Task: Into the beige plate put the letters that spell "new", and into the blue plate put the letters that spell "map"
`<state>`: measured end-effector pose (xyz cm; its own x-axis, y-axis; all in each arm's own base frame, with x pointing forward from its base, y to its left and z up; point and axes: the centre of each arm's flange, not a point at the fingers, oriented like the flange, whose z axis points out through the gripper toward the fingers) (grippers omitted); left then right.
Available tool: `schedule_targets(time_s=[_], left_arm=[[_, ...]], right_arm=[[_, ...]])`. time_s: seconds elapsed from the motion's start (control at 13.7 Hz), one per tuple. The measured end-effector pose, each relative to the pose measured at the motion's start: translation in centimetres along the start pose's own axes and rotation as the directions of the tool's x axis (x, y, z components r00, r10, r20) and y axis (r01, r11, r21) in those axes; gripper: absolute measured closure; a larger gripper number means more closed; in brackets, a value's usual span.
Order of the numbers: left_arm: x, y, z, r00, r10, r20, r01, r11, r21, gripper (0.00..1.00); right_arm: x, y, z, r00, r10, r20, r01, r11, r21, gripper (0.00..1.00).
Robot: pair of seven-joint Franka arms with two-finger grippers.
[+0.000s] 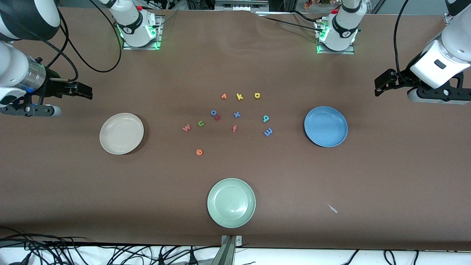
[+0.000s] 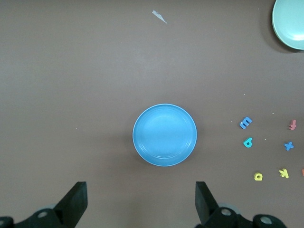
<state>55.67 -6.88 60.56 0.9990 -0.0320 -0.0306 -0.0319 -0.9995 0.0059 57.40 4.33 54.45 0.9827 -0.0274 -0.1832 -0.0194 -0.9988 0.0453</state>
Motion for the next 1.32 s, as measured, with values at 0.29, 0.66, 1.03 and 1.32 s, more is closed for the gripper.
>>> schedule_targets(time_s=[0.29,0.66,1.03,1.32], left_arm=[[0.0,-0.04,0.0,1.0,-0.001,0.0,0.001,1.0,0.0,0.0],[0.0,-0.05,0.0,1.0,-0.001,0.0,0.001,1.0,0.0,0.0],[0.0,-0.05,-0.01,1.0,-0.001,0.0,0.001,1.0,0.0,0.0],[0.01,-0.05,-0.01,1.0,-0.001,0.0,0.001,1.0,0.0,0.0]], right_arm=[[0.0,0.0,0.0,1.0,0.0,0.0,0.0,1.0,0.0,0.0],[0.42,-0.05,-0.37,0.999,0.0,-0.04,0.0,1.0,0.005,0.0],[0.43,-0.05,-0.38,0.999,0.0,-0.041,0.0,1.0,0.005,0.0],[0.43,-0.05,-0.38,0.999,0.0,-0.041,0.0,1.0,0.005,0.0]])
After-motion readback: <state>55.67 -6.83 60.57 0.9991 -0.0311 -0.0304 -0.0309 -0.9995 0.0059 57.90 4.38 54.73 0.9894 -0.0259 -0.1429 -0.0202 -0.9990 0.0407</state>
